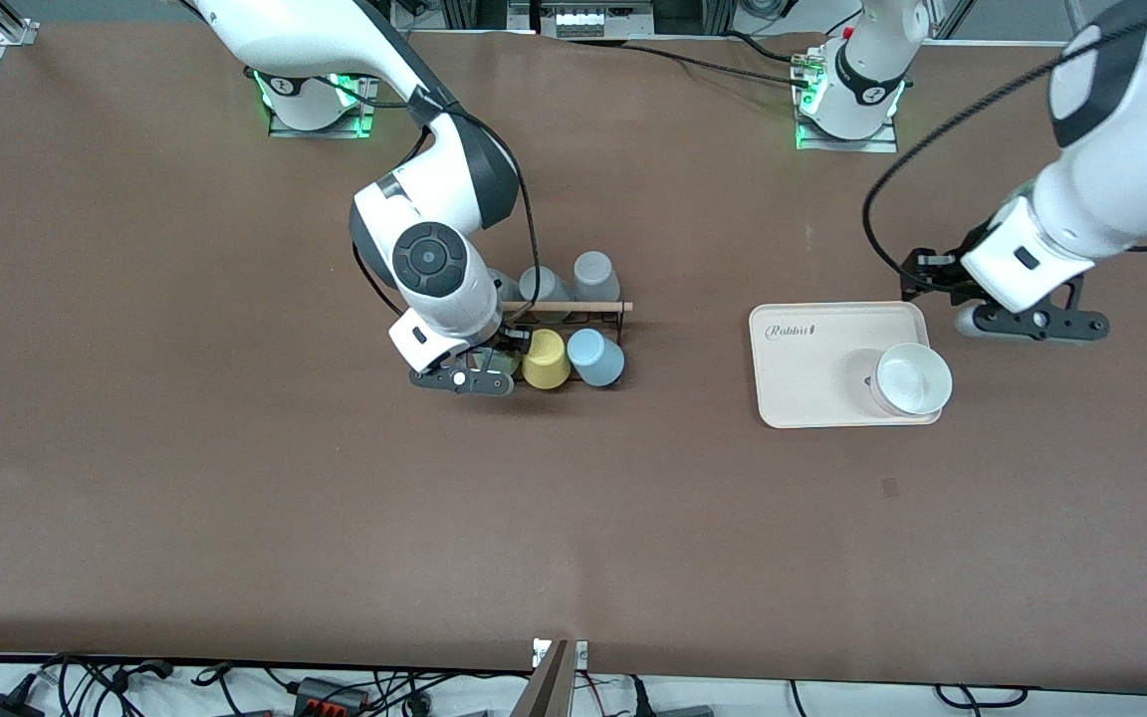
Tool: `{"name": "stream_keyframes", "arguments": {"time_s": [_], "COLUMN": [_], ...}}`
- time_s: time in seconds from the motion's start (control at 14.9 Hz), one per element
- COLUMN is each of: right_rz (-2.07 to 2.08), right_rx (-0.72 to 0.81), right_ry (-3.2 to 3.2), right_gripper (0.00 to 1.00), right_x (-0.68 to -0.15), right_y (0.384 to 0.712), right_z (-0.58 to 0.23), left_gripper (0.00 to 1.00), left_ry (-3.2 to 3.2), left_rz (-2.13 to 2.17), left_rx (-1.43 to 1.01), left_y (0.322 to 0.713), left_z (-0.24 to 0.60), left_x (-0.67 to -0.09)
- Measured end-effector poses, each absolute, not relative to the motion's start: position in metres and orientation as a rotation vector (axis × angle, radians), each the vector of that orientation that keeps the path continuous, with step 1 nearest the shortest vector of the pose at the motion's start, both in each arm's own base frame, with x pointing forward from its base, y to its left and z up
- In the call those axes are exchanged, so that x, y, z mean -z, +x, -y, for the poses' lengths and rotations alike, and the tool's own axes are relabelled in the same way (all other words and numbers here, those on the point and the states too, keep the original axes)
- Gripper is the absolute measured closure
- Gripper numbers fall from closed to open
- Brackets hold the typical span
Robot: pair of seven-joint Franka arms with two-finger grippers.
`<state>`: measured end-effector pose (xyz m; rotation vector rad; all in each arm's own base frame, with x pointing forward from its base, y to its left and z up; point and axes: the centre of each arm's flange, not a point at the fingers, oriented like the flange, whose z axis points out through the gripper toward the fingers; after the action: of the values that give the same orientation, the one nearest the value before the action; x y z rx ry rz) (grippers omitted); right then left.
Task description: Hang scattered cups on rack with three cups
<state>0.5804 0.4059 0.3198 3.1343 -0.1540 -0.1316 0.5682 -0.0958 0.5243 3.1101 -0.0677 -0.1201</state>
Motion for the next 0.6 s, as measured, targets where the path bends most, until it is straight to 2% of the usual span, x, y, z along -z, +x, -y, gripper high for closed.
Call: {"name": "stream_keyframes", "arguments": {"time_s": [0.07,0.13,0.27,0.4,0.47,0.6], "right_rz": [0.153,0.154,0.156,0.163,0.166,0.169], "right_rx": [0.134,0.135,0.13,0.11,0.092,0.046], "right_ry": [3.133,3.131,3.132,3.137,3.142,3.156], "right_gripper": [0.35,0.35,0.23,0.03,0.0,0.0], "right_x": [-0.316,-0.314,-0.313,-0.319,-0.326,-0.357], "right_y": [0.58,0.581,0.582,0.586,0.59,0.597], "right_z": [-0.406,-0.406,-0.406,-0.404,-0.401,-0.392], "left_gripper": [0.27,0.14,0.0,0.0,0.0,0.0], "left_ry": [3.12,3.126,3.128,3.129,3.128,3.127], "left_rz": [0.057,0.042,0.009,-0.02,-0.03,-0.047], "left_rx": [0.103,0.086,0.052,0.056,0.074,0.08], "left_y": [0.562,0.559,0.558,0.558,0.557,0.557], "left_z": [0.092,0.084,0.066,0.054,0.051,0.051], "left_x": [-0.522,-0.523,-0.531,-0.537,-0.539,-0.545]}}
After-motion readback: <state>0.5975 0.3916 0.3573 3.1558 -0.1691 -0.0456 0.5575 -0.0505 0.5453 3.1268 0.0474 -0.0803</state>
